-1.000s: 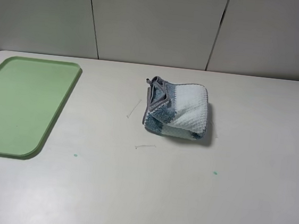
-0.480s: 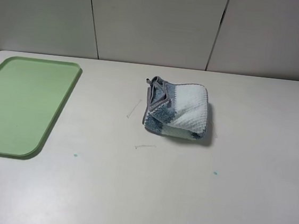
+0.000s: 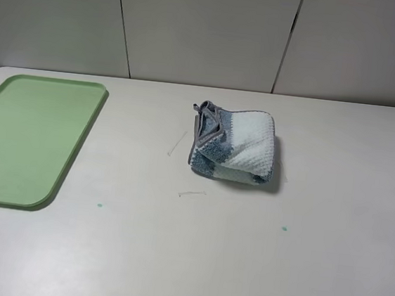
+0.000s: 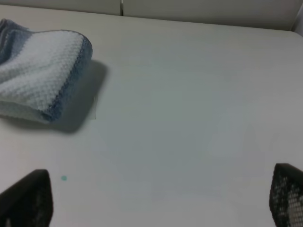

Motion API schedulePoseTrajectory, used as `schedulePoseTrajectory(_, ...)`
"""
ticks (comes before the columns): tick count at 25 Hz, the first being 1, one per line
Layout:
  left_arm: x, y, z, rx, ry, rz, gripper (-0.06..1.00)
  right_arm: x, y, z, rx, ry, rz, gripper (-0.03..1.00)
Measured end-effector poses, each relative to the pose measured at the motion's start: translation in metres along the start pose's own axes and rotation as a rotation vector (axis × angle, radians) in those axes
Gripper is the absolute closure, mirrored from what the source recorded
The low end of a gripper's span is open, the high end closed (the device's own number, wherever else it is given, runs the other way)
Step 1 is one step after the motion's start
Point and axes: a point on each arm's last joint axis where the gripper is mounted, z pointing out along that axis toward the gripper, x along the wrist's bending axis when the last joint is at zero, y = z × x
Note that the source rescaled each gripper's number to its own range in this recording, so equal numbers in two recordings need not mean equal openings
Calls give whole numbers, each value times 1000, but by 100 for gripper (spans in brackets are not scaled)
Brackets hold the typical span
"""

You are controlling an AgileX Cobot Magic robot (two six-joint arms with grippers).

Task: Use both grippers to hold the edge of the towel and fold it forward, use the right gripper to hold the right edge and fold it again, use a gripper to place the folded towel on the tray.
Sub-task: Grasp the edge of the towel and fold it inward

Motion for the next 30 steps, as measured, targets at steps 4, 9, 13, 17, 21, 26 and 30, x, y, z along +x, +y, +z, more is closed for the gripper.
schedulePoseTrajectory(4, 0, 0, 0, 0, 0, 0, -6, 0, 0, 0, 0, 2, 1, -3)
schedulePoseTrajectory(9, 0, 0, 0, 0, 0, 0, -6, 0, 0, 0, 0, 2, 1, -3)
schedulePoseTrajectory(13, 0, 0, 0, 0, 0, 0, -6, 0, 0, 0, 0, 2, 1, -3)
schedulePoseTrajectory(17, 0, 0, 0, 0, 0, 0, -6, 0, 0, 0, 0, 2, 1, -3)
schedulePoseTrajectory(21, 0, 0, 0, 0, 0, 0, -6, 0, 0, 0, 0, 2, 1, -3)
schedulePoseTrajectory(26, 0, 0, 0, 0, 0, 0, -6, 0, 0, 0, 0, 2, 1, -3)
schedulePoseTrajectory(30, 0, 0, 0, 0, 0, 1, -6, 0, 0, 0, 0, 2, 1, -3)
